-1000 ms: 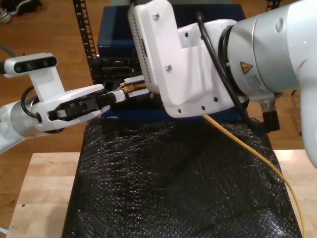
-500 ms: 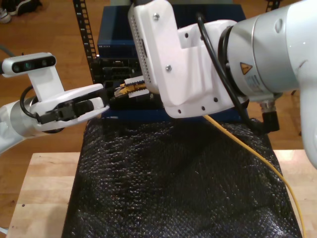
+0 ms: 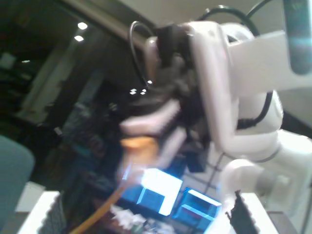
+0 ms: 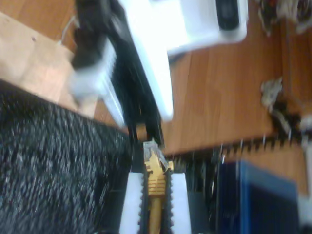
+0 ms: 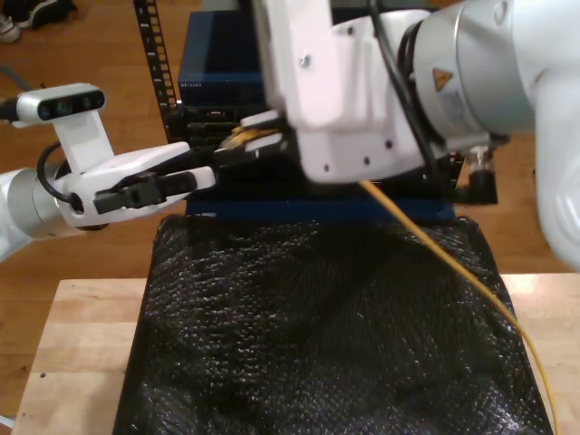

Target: Grab the cable and plug it in

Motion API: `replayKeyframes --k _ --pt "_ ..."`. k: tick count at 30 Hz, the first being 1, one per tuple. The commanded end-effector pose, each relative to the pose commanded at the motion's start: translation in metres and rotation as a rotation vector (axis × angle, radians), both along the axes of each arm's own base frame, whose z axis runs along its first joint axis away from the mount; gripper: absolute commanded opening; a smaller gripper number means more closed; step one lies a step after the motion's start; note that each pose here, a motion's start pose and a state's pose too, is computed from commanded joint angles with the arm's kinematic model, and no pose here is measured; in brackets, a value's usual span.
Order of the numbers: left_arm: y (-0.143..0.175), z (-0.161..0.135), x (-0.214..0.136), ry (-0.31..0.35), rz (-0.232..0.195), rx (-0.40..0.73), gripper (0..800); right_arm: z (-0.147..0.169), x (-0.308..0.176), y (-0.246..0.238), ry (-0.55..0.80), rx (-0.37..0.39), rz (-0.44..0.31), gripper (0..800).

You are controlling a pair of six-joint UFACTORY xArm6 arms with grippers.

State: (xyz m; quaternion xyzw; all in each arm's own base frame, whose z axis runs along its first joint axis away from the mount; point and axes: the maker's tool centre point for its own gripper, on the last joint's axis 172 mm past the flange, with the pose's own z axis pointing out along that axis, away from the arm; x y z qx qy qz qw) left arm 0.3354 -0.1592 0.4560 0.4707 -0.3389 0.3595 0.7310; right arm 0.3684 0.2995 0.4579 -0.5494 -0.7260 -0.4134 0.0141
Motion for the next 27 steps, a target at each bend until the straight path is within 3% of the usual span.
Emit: replayKeyframes --k 6,14,21,27 --pt "-0.001 -0.005 0.014 -0.048 0.042 0.111 798 -0.033 0.033 -0.056 0.126 -0.035 -0.148 1" --pt "0.011 -0.056 0.029 -0.103 0.076 0.459 798 -0.077 0.034 -0.128 0.331 -0.086 -0.277 1" --pt "0.041 -0.099 0.017 -0.165 0.035 0.763 798 -0.113 0.011 -0.163 0.519 -0.125 -0.321 1" --pt "0.096 -0.144 0.003 -0.247 -0.016 1.081 798 -0.127 0.000 -0.185 0.600 -0.139 -0.352 1"
